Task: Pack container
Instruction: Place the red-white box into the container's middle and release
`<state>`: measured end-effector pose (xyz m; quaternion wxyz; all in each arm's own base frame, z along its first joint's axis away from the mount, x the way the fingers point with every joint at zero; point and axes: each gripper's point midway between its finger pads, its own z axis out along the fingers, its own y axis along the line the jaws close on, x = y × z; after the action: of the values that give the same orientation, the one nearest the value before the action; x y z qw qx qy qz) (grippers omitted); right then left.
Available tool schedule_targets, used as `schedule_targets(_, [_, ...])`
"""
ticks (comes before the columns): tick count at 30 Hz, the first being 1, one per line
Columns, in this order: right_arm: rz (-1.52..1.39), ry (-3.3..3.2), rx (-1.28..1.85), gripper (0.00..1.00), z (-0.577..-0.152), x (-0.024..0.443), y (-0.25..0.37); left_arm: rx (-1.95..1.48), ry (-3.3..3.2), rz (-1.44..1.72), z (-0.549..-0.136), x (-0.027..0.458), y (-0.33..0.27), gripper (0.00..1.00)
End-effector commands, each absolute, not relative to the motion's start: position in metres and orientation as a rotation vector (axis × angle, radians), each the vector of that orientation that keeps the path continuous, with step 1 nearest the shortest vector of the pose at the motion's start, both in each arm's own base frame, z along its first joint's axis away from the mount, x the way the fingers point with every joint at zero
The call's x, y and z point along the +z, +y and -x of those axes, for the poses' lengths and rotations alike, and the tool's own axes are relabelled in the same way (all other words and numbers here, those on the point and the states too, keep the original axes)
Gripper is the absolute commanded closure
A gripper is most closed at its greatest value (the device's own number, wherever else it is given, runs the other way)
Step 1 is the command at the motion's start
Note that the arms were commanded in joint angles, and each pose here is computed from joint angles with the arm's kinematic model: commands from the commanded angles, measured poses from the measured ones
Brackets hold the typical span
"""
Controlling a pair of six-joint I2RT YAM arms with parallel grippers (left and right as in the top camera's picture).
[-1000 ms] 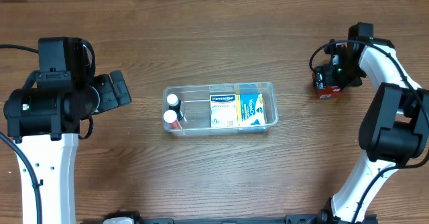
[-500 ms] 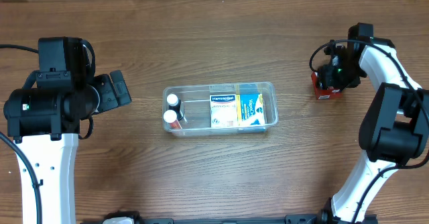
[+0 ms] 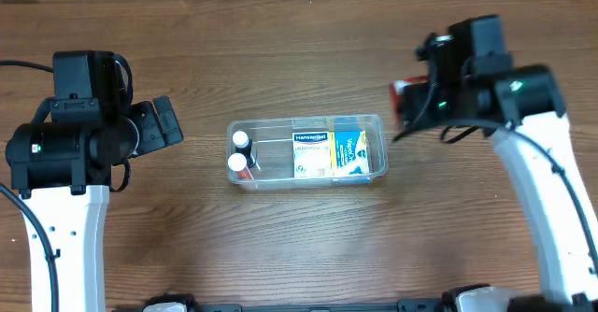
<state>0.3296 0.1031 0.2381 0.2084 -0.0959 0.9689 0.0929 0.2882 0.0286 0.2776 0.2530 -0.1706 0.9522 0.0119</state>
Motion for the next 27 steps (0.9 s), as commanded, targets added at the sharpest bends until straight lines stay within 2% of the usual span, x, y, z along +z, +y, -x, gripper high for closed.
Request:
schedule_targets(1, [0.242, 2.684, 0.419, 0.42, -0.305, 0.250, 0.177, 0.024, 2.583, 0.450, -0.290, 0.281, 0.028, 0.00])
schedule_targets(6, [0.342, 2.629, 0.512, 0.41, -0.282, 0.240, 0.280, 0.028, 2.605, 0.452, -0.285, 0.278, 0.028, 0.00])
schedule_targets(10, [0.307, 2.740, 0.497, 0.41, -0.283, 0.190, 0.316, 0.029, 2.611, 0.453, -0.284, 0.277, 0.028, 0.00])
schedule_targets(14, [0.325, 2.843, 0.447, 0.41, -0.288, 0.134, 0.335, 0.029, 2.611, 0.453, -0.284, 0.277, 0.028, 0.00])
schedule_targets(19, [0.327, 2.892, 0.397, 0.41, -0.298, 0.088, 0.346, 0.029, 2.611, 0.453, -0.284, 0.277, 0.028, 0.00])
schedule_targets(27, [0.327, 2.892, 0.396, 0.40, -0.301, 0.079, 0.349, 0.029, 2.610, 0.453, -0.284, 0.278, 0.028, 0.00])
